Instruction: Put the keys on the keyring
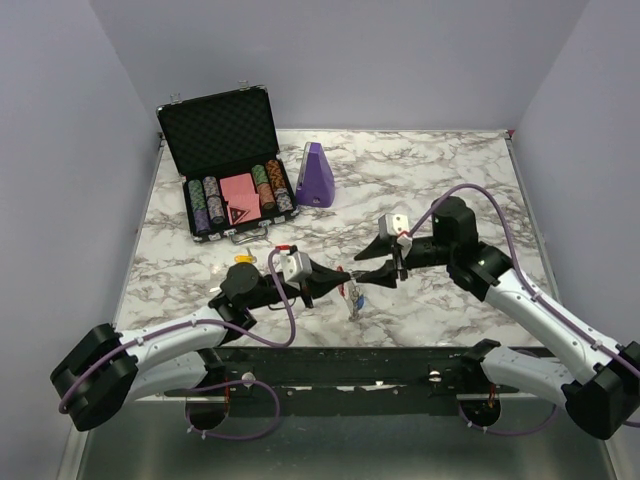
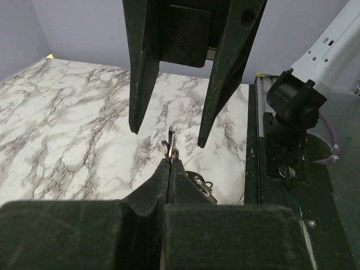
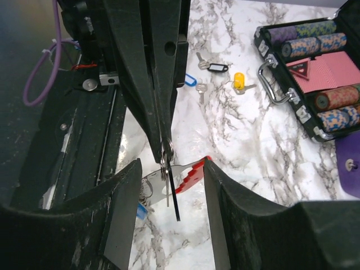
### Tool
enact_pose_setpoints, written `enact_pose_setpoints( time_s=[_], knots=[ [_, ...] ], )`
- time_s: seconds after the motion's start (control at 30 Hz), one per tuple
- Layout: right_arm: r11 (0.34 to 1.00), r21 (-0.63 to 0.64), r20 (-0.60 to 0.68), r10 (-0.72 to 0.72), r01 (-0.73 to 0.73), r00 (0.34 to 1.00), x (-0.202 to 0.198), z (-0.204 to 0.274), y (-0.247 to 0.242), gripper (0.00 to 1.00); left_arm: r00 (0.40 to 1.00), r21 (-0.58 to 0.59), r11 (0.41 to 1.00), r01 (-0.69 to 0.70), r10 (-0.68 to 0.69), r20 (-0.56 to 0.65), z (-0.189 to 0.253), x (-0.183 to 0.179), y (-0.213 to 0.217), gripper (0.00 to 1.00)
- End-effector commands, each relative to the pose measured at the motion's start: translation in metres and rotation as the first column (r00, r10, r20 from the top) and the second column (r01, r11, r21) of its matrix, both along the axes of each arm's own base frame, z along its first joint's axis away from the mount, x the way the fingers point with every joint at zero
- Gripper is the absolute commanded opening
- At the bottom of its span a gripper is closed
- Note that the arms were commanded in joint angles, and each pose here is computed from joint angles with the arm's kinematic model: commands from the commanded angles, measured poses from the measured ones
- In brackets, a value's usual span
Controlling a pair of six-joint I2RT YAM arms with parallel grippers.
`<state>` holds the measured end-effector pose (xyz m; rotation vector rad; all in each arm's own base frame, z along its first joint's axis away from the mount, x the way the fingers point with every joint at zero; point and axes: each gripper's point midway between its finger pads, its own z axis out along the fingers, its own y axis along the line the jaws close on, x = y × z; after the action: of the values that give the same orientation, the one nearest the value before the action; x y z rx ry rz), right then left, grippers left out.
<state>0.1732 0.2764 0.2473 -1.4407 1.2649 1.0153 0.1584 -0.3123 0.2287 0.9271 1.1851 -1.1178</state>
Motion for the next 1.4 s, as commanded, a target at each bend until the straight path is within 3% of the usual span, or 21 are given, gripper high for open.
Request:
enact_pose_setpoints(
  time_s=[0.0, 0.27, 0.53, 0.8, 0.93, 1.0, 1.17, 1.37],
  knots=[
    [0.999, -0.022, -0.073, 0.043, -0.044, 0.996, -0.012, -0.017, -0.001, 0.54, 0.996, -0.05, 0.998, 0.044, -0.04, 0.08, 0.027, -0.003, -0.003, 0.0],
    [0.998, -0.039, -0.08, 0.04, -0.043, 0.996, -0.012, -0.026, 0.0, 0.38, 0.995, -0.053, 0.997, 0.064, -0.06, 0.081, 0.029, -0.004, -0.004, 0.0],
    [0.997, -0.041, -0.085, 0.057, -0.06, 0.995, -0.016, -0.031, 0.003, 0.29, 0.995, -0.056, 0.995, 0.077, -0.073, 0.072, 0.028, 0.0, -0.009, 0.0],
    [0.995, -0.08, -0.061, 0.048, -0.053, 0.997, -0.012, -0.049, 0.0, 0.0, 0.996, -0.052, 0.996, 0.075, -0.072, 0.055, 0.02, 0.007, -0.011, 0.0],
    [0.995, -0.088, -0.053, 0.036, -0.041, 0.998, -0.009, -0.055, 0.0, 0.0, 0.998, -0.055, 0.996, 0.067, -0.067, 0.015, 0.008, 0.013, -0.012, 0.0],
    [0.995, -0.097, -0.06, 0.031, -0.037, 0.998, -0.008, -0.062, 0.0, 0.0, 0.998, -0.066, 0.996, 0.059, -0.06, -0.01, 0.005, 0.017, -0.011, 0.06],
    [0.991, -0.128, -0.08, 0.018, -0.028, 0.997, -0.006, -0.078, -0.002, 0.0, 0.997, -0.085, 0.995, 0.046, -0.051, -0.059, -0.006, 0.023, -0.007, 0.38],
    [0.985, -0.171, -0.118, -0.016, -0.004, 0.993, -0.003, -0.095, -0.004, 0.0, 0.991, -0.115, 0.993, -0.01, -0.005, -0.136, -0.017, 0.037, 0.009, 0.55]
  ],
)
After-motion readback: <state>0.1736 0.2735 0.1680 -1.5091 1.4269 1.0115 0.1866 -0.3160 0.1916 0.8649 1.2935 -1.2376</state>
